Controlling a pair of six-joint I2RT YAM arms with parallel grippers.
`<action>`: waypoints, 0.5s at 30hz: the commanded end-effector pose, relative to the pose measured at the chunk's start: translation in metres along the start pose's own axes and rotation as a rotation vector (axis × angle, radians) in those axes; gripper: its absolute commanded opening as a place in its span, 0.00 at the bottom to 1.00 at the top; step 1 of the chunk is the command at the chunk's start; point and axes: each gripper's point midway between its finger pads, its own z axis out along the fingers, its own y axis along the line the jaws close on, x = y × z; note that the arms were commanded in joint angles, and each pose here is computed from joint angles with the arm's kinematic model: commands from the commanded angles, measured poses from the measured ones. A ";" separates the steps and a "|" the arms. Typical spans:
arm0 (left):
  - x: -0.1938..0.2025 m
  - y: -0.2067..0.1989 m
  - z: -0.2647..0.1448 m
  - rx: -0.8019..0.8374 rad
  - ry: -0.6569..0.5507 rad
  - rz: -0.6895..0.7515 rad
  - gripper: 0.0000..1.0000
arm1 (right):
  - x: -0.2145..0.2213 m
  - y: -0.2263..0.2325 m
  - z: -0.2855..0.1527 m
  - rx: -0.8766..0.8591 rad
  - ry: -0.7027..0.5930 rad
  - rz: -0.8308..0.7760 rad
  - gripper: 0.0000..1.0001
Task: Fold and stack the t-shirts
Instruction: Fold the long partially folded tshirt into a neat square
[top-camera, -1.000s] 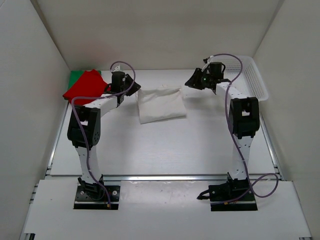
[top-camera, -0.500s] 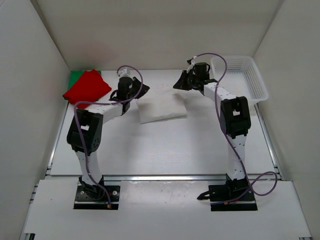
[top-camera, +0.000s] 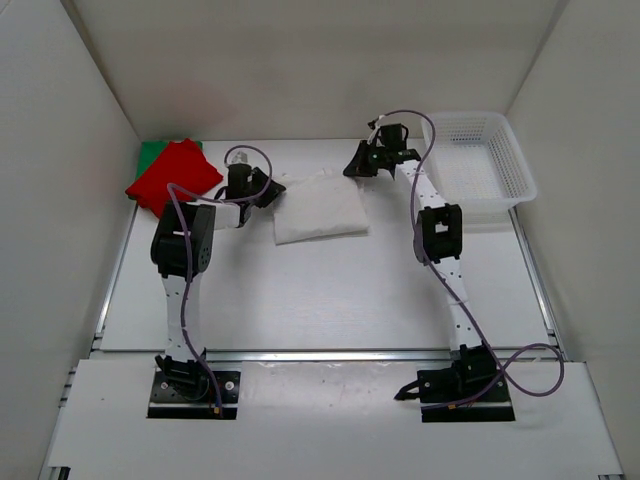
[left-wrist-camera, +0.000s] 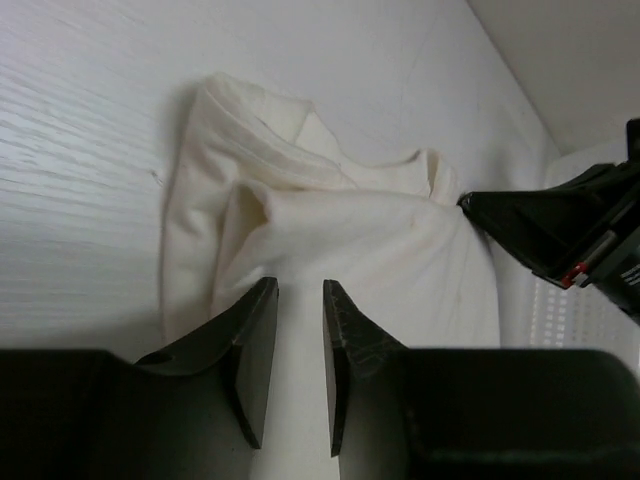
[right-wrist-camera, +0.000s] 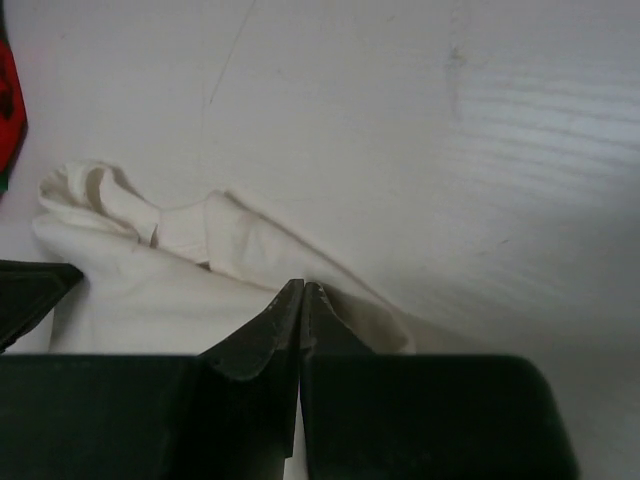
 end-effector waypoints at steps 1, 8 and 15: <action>-0.032 -0.018 -0.018 0.074 -0.076 -0.026 0.37 | -0.022 0.007 -0.017 -0.022 -0.024 0.030 0.00; -0.056 -0.066 -0.063 0.188 -0.159 0.028 0.61 | -0.055 0.039 -0.052 -0.028 -0.079 -0.055 0.00; -0.037 -0.011 -0.083 -0.040 -0.118 0.149 0.69 | -0.107 0.123 -0.136 -0.039 -0.189 -0.221 0.53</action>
